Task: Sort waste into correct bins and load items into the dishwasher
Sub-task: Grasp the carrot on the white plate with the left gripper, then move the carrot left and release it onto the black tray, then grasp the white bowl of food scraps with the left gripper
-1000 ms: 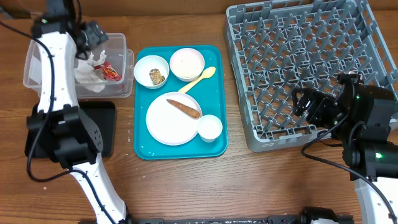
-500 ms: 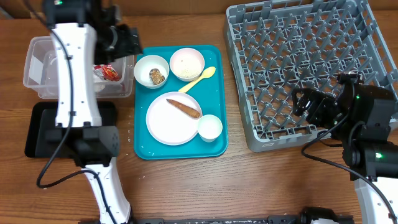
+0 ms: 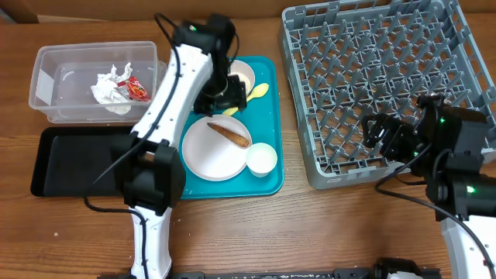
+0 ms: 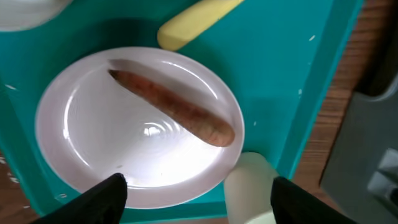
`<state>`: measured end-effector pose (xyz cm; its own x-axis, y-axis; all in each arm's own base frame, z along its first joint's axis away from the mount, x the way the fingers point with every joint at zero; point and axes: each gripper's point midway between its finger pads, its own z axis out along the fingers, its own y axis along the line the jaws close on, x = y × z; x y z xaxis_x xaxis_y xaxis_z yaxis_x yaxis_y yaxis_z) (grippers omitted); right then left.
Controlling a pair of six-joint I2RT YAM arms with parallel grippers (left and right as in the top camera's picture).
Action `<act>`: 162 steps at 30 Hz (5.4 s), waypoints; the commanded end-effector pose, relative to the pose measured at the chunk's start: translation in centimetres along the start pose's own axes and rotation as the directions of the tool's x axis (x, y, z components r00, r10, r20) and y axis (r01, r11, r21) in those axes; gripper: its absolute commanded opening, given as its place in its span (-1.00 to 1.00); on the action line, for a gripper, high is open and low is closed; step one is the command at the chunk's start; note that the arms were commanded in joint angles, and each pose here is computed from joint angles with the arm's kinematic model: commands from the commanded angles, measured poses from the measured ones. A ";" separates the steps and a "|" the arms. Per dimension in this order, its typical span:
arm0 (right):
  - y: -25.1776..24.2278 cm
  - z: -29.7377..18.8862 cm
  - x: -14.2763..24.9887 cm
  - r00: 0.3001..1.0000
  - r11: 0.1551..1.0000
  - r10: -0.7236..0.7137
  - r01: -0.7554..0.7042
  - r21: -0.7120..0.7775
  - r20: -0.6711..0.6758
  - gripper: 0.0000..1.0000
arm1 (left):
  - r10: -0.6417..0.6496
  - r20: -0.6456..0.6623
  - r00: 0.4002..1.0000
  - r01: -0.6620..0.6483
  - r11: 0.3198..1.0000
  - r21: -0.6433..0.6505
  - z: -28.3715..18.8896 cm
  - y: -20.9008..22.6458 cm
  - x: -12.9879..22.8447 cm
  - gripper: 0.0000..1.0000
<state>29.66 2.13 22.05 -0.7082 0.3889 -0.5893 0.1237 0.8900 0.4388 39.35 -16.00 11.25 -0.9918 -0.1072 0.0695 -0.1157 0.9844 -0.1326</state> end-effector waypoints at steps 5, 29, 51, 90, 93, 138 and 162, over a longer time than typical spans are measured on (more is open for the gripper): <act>-0.9 1.3 0.5 0.997 0.999 0.024 -0.021 0.034 -0.067 1.00 | -0.096 -0.036 0.995 0.095 0.995 -0.044 5.5 1.5 1.1 0.36; -1.6 2.9 1.0 0.992 0.998 0.043 -0.037 0.053 -0.116 1.00 | -0.045 -0.085 0.995 0.039 0.997 -0.068 7.8 3.1 2.3 -0.92; -1.2 3.0 -0.3 0.998 0.999 0.024 -0.021 0.033 -0.065 1.00 | -0.308 0.453 0.837 0.354 0.935 -0.019 -22.3 18.1 7.5 -0.91; -1.3 3.0 -0.1 0.997 0.999 0.027 -0.025 0.036 -0.074 1.00 | -0.713 0.274 0.646 0.732 0.680 0.044 2.4 35.7 5.7 0.50; -1.3 3.0 -0.1 0.997 0.999 0.031 -0.028 0.036 -0.074 1.00 | -0.654 0.296 0.696 0.669 0.741 0.064 -2.1 34.4 4.4 0.50; -1.4 3.0 0.4 0.995 0.999 0.036 -0.032 0.044 -0.091 1.00 | 0.631 0.245 0.736 -0.591 0.776 -0.220 8.6 6.2 -9.0 0.07; -1.4 3.0 0.4 0.995 0.998 0.038 -0.034 0.044 -0.093 1.00 | 0.570 0.216 0.792 -0.504 0.812 -0.296 4.0 7.3 -9.7 -0.92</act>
<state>30.79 2.02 18.35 -0.7797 0.3968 -0.4844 0.1812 0.8835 0.4320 46.54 -8.94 4.26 -0.8469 0.4854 -0.2171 0.4708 0.8743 0.1180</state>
